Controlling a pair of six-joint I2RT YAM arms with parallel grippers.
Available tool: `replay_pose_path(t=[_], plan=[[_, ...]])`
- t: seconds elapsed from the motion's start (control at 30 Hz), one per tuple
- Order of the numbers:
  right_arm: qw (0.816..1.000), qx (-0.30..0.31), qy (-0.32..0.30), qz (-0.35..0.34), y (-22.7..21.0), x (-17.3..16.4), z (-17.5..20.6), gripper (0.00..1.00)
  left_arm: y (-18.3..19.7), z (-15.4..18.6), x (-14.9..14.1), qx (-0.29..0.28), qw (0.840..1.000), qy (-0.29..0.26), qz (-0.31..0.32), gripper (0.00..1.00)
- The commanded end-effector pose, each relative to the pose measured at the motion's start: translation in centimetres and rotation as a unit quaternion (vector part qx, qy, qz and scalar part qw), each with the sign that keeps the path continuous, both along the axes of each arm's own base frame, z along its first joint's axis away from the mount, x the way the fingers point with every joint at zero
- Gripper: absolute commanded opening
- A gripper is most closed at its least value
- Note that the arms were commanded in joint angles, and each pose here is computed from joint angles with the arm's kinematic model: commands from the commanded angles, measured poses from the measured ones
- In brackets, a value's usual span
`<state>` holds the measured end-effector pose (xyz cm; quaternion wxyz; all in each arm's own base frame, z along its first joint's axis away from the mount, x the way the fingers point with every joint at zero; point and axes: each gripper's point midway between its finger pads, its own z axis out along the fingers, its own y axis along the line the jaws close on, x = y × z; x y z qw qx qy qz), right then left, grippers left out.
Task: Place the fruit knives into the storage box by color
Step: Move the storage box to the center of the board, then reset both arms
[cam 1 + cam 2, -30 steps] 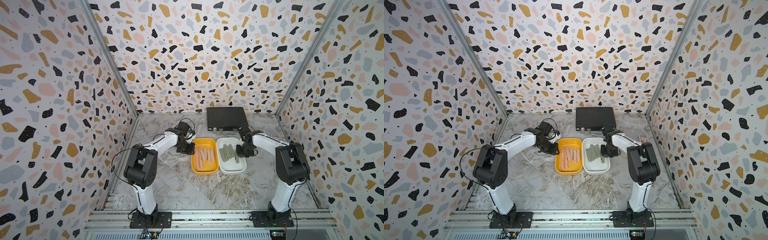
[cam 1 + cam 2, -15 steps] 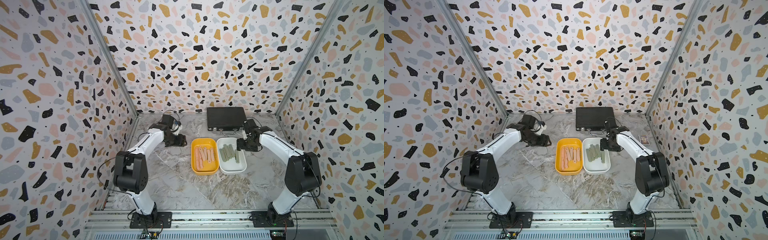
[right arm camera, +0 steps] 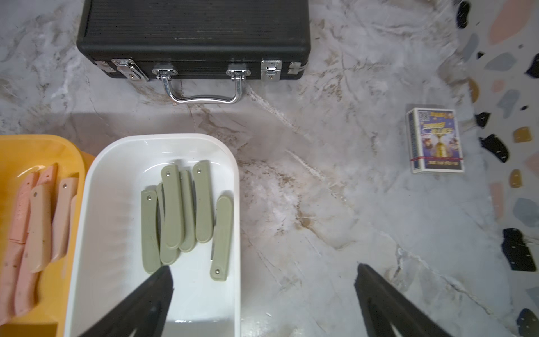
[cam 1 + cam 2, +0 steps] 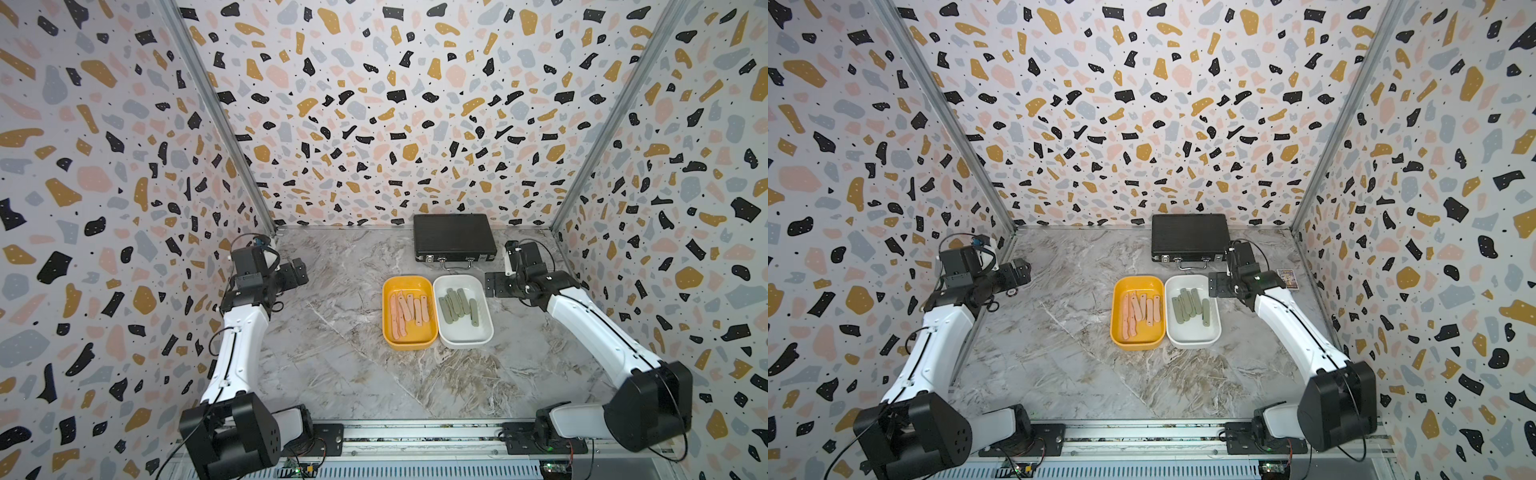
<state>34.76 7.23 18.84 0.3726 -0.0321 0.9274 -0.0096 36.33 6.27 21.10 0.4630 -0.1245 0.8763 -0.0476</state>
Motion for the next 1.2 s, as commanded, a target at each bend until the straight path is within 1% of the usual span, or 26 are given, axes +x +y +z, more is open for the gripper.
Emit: replay_pose_path(t=[0.0,0.1,0.17,0.27,0.3,0.37,0.47,0.5,0.53,0.57,0.63,0.67,0.7,0.73,0.77,0.83,0.87,0.93,0.97,1.07,1.1,1.13,1.17], plan=[[0.991,-0.065,-0.115,-0.02,-2.6,0.8,2.2,0.99,1.6,0.6,0.5,0.028,0.992,-0.11,0.047,0.99],[0.983,-0.085,-0.161,-0.038,-3.9,-0.1,1.9,0.99,0.6,-1.8,-0.8,0.041,0.986,-0.161,0.024,0.99],[0.978,-0.083,-0.187,-0.039,-4.1,-0.4,1.8,0.99,0.0,-3.9,-1.7,0.043,0.982,-0.181,0.016,0.99],[0.975,-0.082,-0.2,-0.047,-4.4,-0.7,0.5,0.99,-0.2,-6.0,-2.4,0.048,0.98,-0.194,0.014,0.99],[0.975,-0.085,-0.2,-0.05,-4.6,-0.8,-0.1,0.99,-0.1,-6.4,-2.3,0.053,0.98,-0.191,0.016,0.99],[0.974,-0.091,-0.199,-0.062,-5.1,-0.8,-1.1,0.99,-0.2,-7.4,-2.3,0.045,0.982,-0.18,0.016,0.99],[0.968,-0.109,-0.211,-0.076,-5.9,-0.8,-2.3,0.99,-1.3,-9.1,-2.2,0.074,0.983,-0.17,0.005,0.99],[0.966,-0.115,-0.218,-0.082,-6.2,-0.8,-2.5,0.99,-1.6,-9.7,-2.2,0.089,0.982,-0.164,0.006,0.99],[0.964,-0.119,-0.224,-0.084,-6.5,-0.9,-2.8,0.99,-1.5,-10.2,-2.1,0.091,0.982,-0.165,0.012,0.99],[0.962,-0.125,-0.227,-0.085,-6.7,-0.9,-3.1,0.99,-1.8,-10.7,-1.7,0.094,0.982,-0.163,0.007,0.99],[0.959,-0.134,-0.233,-0.096,-7.6,-0.9,-3.8,0.99,-1.4,-12.4,-0.7,0.099,0.984,-0.147,0.022,0.99],[0.958,-0.133,-0.234,-0.102,-8.1,-0.8,-4.2,0.99,-0.9,-12.3,0.1,0.103,0.981,-0.16,0.036,0.99],[0.958,-0.13,-0.236,-0.103,-8.4,-0.7,-4.7,0.99,-1.5,-12.4,0.3,0.098,0.984,-0.148,0.019,0.99],[0.958,-0.125,-0.239,-0.101,-8.6,-0.4,-5.1,0.99,-2.0,-12.7,0.5,0.099,0.988,-0.118,0.003,0.99],[0.956,-0.124,-0.243,-0.106,-9.0,-0.1,-5.5,0.98,-1.9,-13.2,0.6,0.101,0.991,-0.084,0.007,0.99],[0.953,-0.111,-0.254,-0.125,-9.8,0.5,-6.4,0.99,-2.0,-13.0,0.9,0.105,0.988,-0.117,0.008,0.99],[0.953,-0.102,-0.257,-0.125,-9.8,0.9,-7.0,0.98,-2.0,-12.9,1.0,0.105,0.987,-0.119,0.008,0.99],[0.955,-0.093,-0.257,-0.112,-9.6,1.8,-8.1,0.98,-2.0,-13.1,0.8,0.103,0.99,-0.095,0.005,0.99],[0.957,-0.087,-0.259,-0.102,-9.3,2.3,-8.4,0.99,-2.0,-13.2,0.8,0.103,0.99,-0.097,0.005,0.99],[0.971,-0.05,-0.212,-0.099,-10.0,3.2,-10.1,0.99,-2.0,-12.9,0.9,0.104,0.988,-0.112,0.007,0.99],[0.972,-0.037,-0.215,-0.09,-9.9,3.8,-10.4,0.99,-2.0,-13.0,0.8,0.103,0.989,-0.11,0.007,0.99],[0.975,-0.022,-0.2,-0.091,-10.2,3.5,-10.7,0.99,-2.0,-13.0,0.8,0.103,0.989,-0.107,0.007,0.99],[0.976,-0.02,-0.198,-0.092,-10.3,3.4,-10.6,0.99,-2.0,-13.0,0.8,0.103,0.989,-0.104,0.006,0.99]])
